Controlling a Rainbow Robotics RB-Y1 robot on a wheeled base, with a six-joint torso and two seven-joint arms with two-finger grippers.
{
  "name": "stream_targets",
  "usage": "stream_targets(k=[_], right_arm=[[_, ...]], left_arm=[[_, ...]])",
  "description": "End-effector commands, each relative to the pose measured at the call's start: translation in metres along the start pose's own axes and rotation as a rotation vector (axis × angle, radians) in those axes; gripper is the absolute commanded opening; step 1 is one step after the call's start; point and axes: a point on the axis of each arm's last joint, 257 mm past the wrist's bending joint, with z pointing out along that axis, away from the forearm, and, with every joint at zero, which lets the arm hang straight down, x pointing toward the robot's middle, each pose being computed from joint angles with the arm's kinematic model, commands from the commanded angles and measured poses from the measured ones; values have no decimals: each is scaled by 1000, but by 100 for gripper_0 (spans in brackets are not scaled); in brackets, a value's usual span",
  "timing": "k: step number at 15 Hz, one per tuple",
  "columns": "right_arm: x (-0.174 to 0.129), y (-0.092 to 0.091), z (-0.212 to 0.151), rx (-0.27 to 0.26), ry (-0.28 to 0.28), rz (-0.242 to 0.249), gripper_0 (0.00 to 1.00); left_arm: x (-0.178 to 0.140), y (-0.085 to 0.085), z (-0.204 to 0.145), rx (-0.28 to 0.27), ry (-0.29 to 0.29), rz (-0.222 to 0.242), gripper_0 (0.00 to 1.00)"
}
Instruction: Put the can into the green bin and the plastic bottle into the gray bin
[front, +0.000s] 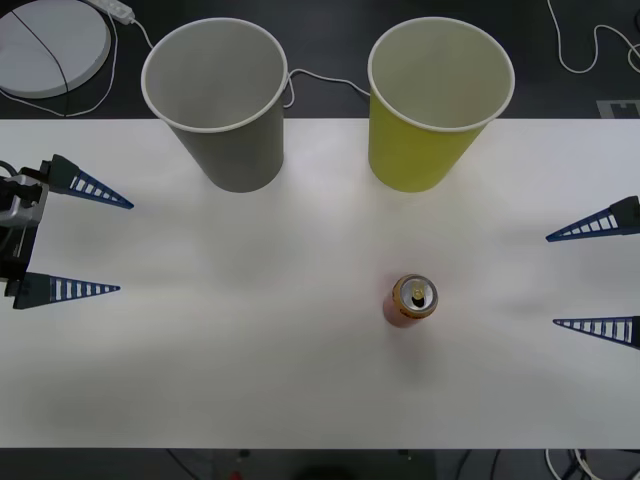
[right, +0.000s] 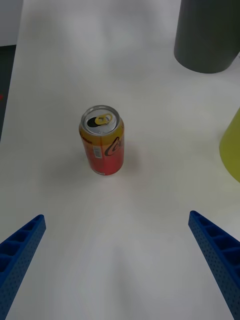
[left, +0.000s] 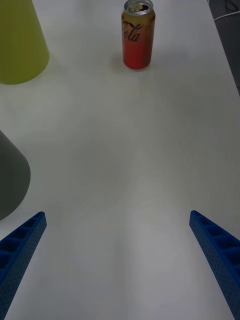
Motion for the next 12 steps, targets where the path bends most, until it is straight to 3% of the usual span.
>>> stream_targets(k=[1, 7, 12], right_arm=[[0, 0, 0, 0, 0, 0, 100], [3, -10, -12, 15, 19, -15, 100], [22, -10, -10, 34, -8, 28, 100]], left_arm=[[0, 0, 0, 0, 0, 0, 100], [0, 0, 0, 0, 0, 0, 100], [0, 0, 0, 0, 0, 0, 100]])
